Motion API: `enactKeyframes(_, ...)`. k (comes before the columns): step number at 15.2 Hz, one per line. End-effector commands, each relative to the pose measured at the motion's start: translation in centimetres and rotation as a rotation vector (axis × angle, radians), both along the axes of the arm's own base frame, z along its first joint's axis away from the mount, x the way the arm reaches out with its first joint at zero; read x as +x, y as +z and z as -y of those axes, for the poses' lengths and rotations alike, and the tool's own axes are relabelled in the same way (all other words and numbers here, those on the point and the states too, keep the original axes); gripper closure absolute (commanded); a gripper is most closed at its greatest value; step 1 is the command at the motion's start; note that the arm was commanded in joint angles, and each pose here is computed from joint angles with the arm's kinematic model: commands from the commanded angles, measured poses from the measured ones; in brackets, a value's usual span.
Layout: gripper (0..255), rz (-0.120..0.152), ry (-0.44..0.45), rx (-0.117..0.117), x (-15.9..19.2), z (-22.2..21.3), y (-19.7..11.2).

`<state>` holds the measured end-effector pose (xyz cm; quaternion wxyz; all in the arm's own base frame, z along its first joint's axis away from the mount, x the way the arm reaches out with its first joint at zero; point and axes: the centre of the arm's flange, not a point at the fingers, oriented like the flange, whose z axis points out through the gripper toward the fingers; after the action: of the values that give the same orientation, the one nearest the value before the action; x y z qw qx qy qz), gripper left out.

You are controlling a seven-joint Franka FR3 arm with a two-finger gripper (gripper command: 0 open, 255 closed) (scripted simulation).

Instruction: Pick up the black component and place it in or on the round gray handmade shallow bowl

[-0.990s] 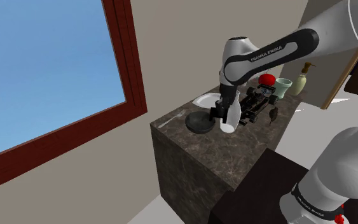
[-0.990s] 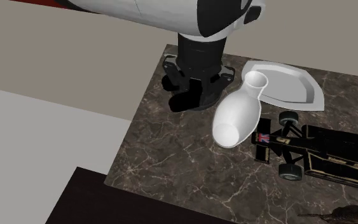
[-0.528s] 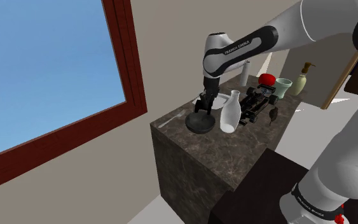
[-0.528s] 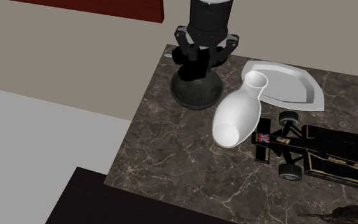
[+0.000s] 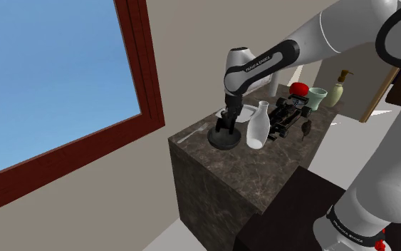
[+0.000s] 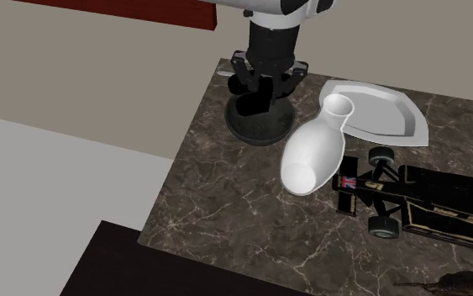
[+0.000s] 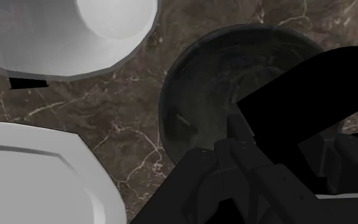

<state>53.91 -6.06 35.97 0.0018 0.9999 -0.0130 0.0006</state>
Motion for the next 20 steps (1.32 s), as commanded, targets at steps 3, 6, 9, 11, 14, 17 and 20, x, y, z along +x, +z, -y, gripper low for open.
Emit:
enactKeyframes(3, 255, 0.001, 0.000, 0.000, 0.0, 0.0, -2.0)
enactKeyframes(6, 255, 0.001, 0.000, 0.000, 0.0, 0.0, -3.6)
enactKeyframes(9, 255, 0.001, 0.000, 0.000, 0.0, 0.0, -4.2)
enactKeyframes(11, 255, 0.001, 0.000, 0.000, 0.0, 0.0, -4.2)
enactKeyframes(14, 255, 0.001, 0.000, 0.000, 0.0, 0.0, -4.2)
enactKeyframes(17, 0, 0.001, 0.000, 0.000, 0.0, 0.0, -4.2)
enactKeyframes(20, 0, 0.001, 0.000, 0.000, 0.0, 0.0, -4.2)
